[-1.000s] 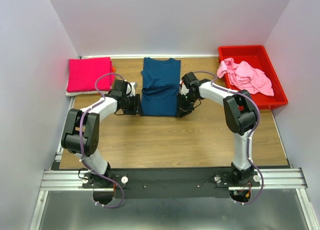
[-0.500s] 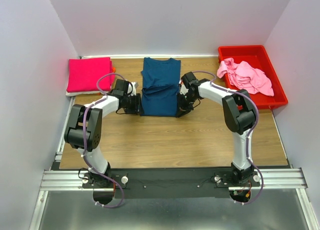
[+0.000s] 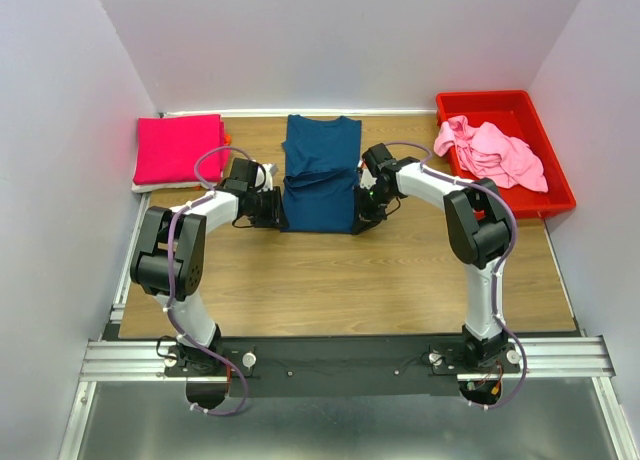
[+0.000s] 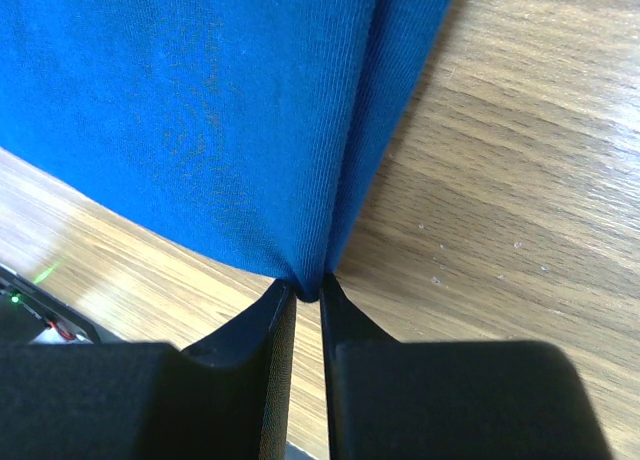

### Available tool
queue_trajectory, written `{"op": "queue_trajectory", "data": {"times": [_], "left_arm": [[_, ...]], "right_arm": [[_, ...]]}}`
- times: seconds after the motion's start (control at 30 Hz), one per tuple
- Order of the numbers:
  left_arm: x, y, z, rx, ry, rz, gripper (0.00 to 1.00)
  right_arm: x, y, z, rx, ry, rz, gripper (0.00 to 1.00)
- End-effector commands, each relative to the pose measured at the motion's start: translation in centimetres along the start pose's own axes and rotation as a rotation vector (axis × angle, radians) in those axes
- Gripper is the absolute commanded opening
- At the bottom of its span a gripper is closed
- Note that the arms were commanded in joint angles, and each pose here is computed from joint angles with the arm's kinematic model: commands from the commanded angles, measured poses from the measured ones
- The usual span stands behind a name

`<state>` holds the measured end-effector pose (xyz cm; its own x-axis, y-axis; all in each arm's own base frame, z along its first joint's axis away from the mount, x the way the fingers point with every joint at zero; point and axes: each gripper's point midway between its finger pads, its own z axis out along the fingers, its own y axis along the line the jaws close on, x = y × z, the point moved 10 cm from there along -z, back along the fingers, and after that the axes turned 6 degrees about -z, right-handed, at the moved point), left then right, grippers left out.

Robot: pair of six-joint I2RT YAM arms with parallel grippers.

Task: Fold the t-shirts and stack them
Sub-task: Fold the tshirt

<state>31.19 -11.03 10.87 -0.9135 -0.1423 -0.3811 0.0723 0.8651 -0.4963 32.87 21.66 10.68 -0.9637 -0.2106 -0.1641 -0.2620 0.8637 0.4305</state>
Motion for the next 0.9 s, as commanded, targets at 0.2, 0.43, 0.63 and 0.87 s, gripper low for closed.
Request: {"op": "queue_trajectory", "data": {"times": [0.2, 0.43, 0.63, 0.87], "left_arm": [[2.5, 1.1, 1.1, 0.031, 0.112, -0.031, 0.44], [3.4, 0.8, 0.9, 0.087, 0.15, -0.036, 0.13], [2.2, 0.4, -0.6, 0.019, 0.104, 0.003, 0.0], [0.1, -1.2, -3.8, -0.02, 0.019, 0.036, 0.0]], "right_arm": [[-0.3, -0.3, 1.0, 0.044, -0.003, -0.001, 0.19], [-0.4, -0.2, 0.6, 0.056, -0.021, 0.003, 0.12], [-0.6, 0.4, -1.0, 0.068, -0.067, 0.004, 0.0], [-0.4, 1.7, -4.9, 0.094, -0.161, -0.001, 0.0]]}}
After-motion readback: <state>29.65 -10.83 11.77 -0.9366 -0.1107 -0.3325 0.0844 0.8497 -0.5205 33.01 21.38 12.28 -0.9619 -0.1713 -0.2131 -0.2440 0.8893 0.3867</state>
